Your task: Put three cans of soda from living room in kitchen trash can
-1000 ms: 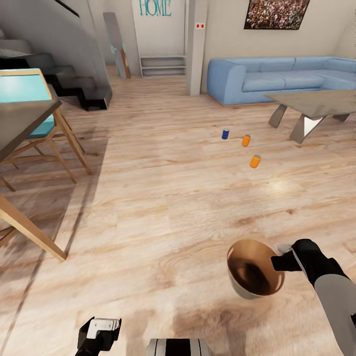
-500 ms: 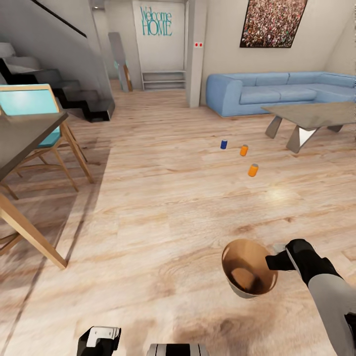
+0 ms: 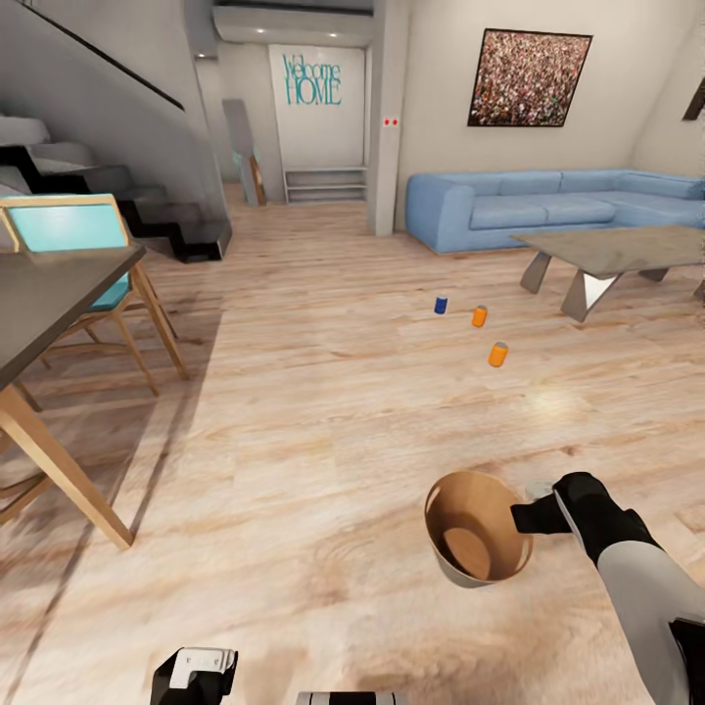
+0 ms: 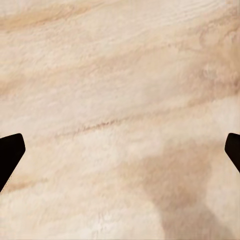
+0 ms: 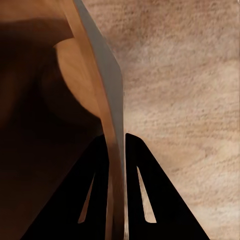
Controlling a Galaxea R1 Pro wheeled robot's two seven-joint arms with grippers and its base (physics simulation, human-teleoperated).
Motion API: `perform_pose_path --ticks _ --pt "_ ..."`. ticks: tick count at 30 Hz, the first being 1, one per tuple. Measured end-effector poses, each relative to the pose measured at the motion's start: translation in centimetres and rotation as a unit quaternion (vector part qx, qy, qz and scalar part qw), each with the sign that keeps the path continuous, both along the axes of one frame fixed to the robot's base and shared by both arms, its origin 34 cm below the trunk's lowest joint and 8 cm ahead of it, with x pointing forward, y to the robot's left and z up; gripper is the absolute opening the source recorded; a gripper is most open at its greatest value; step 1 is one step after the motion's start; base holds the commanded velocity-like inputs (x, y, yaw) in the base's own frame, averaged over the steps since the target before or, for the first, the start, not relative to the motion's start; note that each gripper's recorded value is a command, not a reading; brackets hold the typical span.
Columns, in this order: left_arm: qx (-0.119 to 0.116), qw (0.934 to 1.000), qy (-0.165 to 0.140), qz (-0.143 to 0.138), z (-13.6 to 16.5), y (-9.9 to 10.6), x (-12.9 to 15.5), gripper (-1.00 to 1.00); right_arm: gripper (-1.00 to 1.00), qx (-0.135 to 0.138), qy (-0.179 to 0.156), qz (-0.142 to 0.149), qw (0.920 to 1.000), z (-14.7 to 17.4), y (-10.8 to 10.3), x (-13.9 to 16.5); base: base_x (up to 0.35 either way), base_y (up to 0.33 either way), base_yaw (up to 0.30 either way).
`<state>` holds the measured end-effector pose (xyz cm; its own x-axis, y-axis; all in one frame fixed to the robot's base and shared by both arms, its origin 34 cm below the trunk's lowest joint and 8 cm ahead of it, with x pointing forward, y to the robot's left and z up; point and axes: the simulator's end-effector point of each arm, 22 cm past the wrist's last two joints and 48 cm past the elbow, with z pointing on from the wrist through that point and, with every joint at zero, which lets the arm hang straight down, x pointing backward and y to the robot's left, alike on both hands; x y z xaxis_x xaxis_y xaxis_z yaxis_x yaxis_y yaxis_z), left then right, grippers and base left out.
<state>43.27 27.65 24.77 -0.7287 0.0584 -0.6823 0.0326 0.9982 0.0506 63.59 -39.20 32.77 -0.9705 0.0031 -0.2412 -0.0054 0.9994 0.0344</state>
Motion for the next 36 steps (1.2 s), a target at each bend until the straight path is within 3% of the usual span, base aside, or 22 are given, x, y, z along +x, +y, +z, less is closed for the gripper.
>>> perform_pose_path --ticks 10,14,17,20,27,32,36 --pt "-0.002 1.0 -0.008 0.0 2.2 0.1 1.2 1.0 -1.0 0.004 -0.009 0.0 1.0 2.4 0.0 0.7 0.0 0.0 0.0" --pt "-0.004 0.9999 0.009 0.003 3.4 0.2 2.3 1.0 -1.0 0.001 -0.01 0.001 1.0 3.4 -0.2 1.0 0.0 0.0 0.0" --pt "-0.004 0.9998 0.02 0.005 5.0 0.3 4.5 1.0 -1.0 0.003 -0.01 0.0 0.9999 4.1 -0.2 1.1 0.0 0.0 0.0" --pt "-0.006 0.9995 0.029 0.009 7.9 0.2 8.9 1.0 -1.0 0.002 -0.01 0.001 0.9999 4.7 -0.2 1.3 0.0 0.0 0.0" --pt "-0.015 0.9983 0.053 0.018 13.5 -0.1 15.8 1.0 -1.0 0.001 -0.01 0.002 1.0 6.3 -0.1 1.7 0.0 0.0 0.0" --pt "-0.033 0.9947 0.094 0.024 15.1 -0.5 17.2 1.0 -1.0 0.002 -0.009 0.002 1.0 7.3 0.0 2.0 0.0 0.0 0.0" --pt "-0.064 0.9866 0.147 0.031 17.1 -1.2 19.6 1.0 -1.0 0.003 -0.009 0.001 1.0 8.2 0.0 2.2 0.0 0.0 0.0"
